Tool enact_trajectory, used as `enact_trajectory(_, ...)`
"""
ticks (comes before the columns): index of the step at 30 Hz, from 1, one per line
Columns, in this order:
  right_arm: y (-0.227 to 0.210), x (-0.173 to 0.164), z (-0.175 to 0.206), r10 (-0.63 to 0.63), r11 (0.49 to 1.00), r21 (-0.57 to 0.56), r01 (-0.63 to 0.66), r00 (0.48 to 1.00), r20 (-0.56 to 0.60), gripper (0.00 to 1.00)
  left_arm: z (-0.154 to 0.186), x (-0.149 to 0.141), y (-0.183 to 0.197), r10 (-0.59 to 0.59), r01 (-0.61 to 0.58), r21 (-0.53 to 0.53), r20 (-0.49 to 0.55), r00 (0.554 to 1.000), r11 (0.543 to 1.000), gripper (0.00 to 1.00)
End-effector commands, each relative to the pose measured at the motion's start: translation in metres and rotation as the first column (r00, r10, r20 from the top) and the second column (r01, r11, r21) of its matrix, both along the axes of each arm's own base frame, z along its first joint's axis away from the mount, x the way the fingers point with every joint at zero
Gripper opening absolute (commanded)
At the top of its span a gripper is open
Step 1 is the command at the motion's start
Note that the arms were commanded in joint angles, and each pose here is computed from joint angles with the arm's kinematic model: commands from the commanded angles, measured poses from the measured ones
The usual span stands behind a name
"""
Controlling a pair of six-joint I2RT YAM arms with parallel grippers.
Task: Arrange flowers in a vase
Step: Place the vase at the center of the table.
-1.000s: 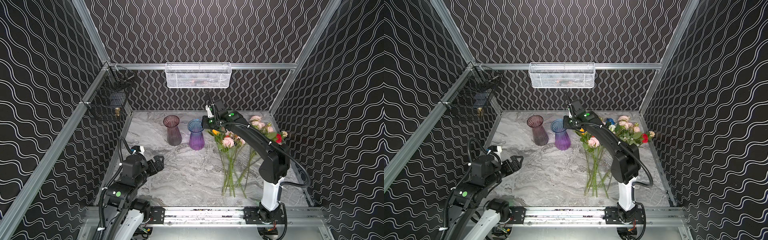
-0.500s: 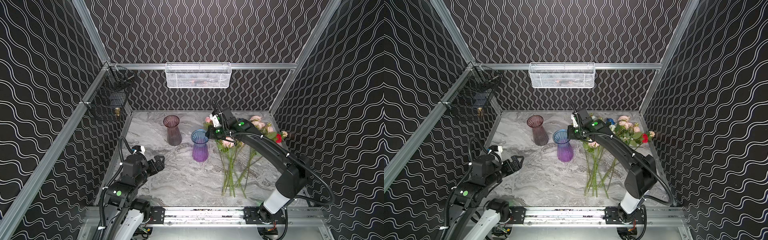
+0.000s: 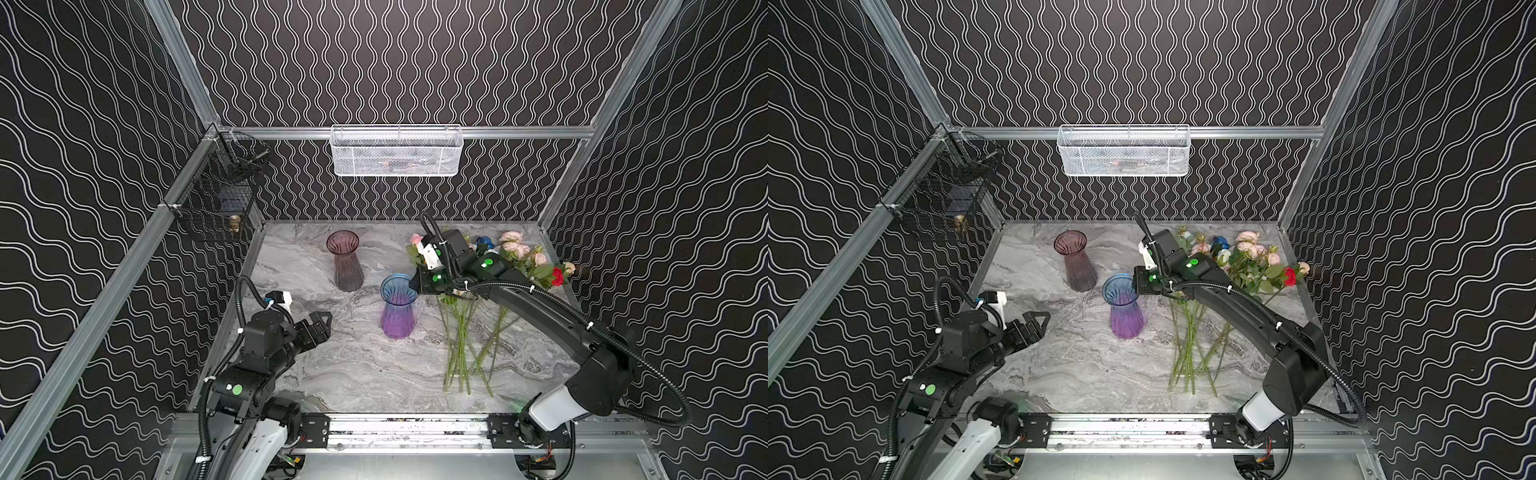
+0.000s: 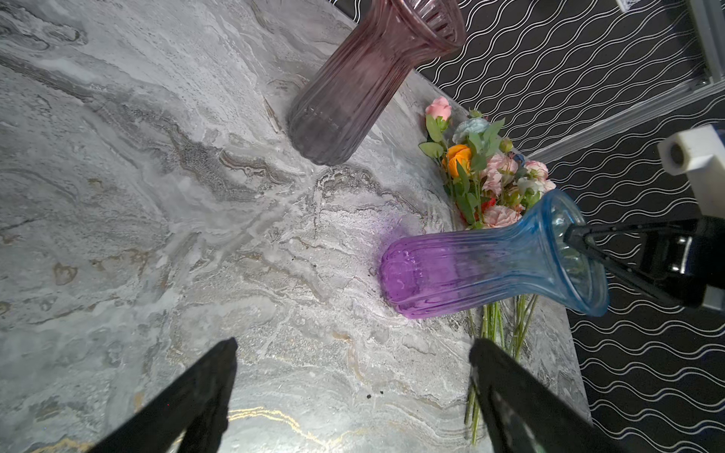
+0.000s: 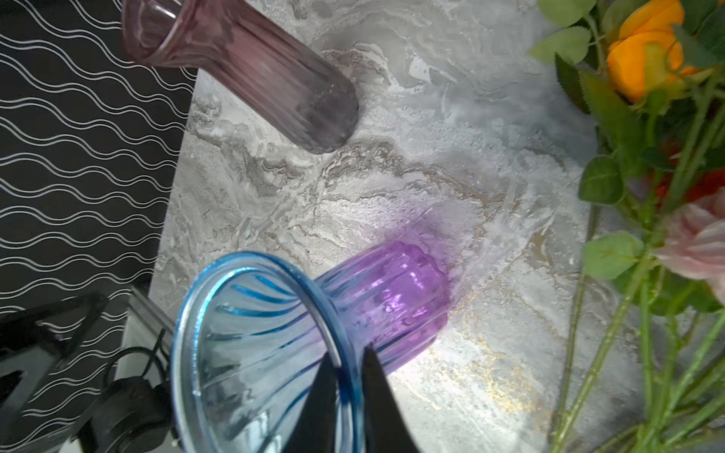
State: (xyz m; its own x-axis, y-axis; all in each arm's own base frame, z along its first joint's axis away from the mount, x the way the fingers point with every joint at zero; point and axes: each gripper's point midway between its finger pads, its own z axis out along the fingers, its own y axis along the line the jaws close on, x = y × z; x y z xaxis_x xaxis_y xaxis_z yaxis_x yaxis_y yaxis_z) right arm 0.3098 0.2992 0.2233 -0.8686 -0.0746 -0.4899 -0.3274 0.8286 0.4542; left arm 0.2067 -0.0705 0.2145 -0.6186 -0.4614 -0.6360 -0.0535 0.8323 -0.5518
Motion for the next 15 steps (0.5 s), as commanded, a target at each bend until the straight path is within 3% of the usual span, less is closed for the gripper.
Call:
enact_trajectory(1,0.001,0.003,0.007,-0.002,1.0,0.007,0.002,1.0,0.024,0.33,0.007,0.003,-0.004,-0.021,0.022,-0.006,0.037,0.999,1.0,0.97)
enact_trajectory(10,-0.005,0.005,0.011,-0.007,1.0,-0.016,0.008,0.998,0.057,0.43,0.014,0.003,-0.012,-0.081,0.081,-0.005,0.066,0.995,0.997,0.97)
enact_trajectory(15,-0.011,0.007,0.046,-0.018,1.0,0.007,0.017,0.988,0.153,0.46,0.027,0.002,-0.01,-0.098,0.095,0.029,0.123,0.988,0.995,0.98)
